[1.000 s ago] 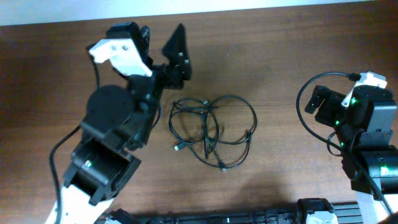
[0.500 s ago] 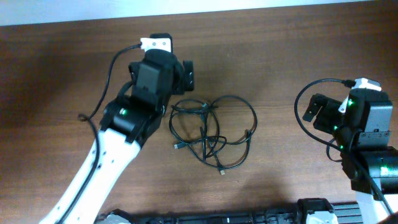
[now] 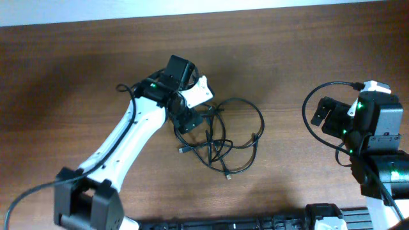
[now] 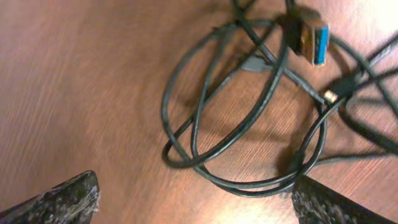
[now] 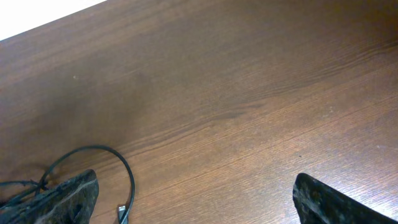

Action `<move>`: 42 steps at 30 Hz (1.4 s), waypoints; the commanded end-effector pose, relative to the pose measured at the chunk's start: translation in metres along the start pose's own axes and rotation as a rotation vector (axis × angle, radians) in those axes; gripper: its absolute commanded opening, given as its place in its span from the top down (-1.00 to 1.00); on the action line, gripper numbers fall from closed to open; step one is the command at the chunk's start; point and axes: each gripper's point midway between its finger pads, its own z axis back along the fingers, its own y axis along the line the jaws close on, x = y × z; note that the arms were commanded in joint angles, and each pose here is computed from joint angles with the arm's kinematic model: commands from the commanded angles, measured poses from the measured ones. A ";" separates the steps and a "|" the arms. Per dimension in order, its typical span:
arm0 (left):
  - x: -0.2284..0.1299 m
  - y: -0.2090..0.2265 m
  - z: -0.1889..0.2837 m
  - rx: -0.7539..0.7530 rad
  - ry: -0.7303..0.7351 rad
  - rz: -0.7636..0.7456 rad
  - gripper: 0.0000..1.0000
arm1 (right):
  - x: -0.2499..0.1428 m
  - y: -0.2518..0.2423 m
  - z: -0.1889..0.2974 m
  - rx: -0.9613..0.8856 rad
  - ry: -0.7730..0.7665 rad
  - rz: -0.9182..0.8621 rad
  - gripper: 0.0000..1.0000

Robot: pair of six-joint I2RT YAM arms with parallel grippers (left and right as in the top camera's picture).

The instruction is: Untangle cables

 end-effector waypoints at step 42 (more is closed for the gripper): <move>0.159 0.030 0.253 0.134 -1.019 -0.010 1.00 | -0.034 0.077 -0.014 0.429 0.241 0.112 -0.97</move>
